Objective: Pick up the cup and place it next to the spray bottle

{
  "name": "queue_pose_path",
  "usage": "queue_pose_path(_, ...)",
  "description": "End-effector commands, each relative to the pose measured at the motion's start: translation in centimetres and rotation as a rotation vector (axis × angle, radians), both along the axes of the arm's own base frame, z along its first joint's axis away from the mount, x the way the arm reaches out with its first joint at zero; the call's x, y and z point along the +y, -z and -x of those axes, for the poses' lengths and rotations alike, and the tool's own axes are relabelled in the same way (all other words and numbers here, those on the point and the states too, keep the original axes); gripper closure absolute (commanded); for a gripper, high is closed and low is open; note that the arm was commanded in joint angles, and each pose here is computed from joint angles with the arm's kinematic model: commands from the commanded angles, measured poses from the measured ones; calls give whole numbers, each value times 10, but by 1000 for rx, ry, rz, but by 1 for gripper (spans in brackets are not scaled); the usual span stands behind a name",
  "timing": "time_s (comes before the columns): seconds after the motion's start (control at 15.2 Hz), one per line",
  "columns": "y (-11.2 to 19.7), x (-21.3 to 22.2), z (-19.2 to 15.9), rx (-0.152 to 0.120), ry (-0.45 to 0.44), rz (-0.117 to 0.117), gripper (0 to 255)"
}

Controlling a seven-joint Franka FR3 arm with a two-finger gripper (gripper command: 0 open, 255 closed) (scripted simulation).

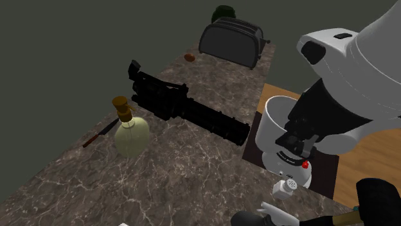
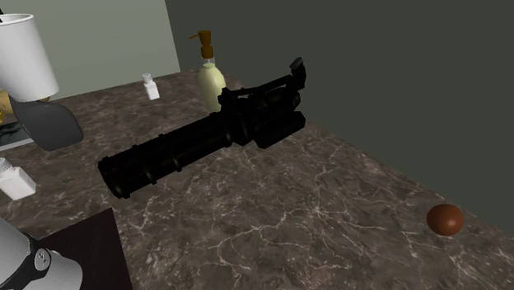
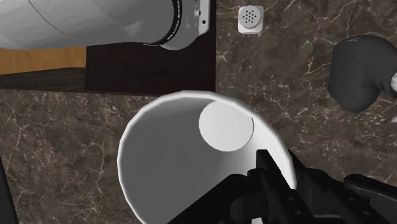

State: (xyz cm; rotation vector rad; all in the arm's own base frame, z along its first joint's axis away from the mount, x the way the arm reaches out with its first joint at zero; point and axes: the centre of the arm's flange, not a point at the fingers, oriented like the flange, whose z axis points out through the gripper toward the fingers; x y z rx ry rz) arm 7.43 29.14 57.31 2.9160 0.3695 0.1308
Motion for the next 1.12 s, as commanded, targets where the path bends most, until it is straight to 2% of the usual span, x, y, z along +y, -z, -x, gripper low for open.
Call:
queue_pose_path(0.0, 10, 1, 0, 0, 0, 0, 255)
queue_pose_path(1.06, 94, 1, 0, 0, 0, 0, 255)
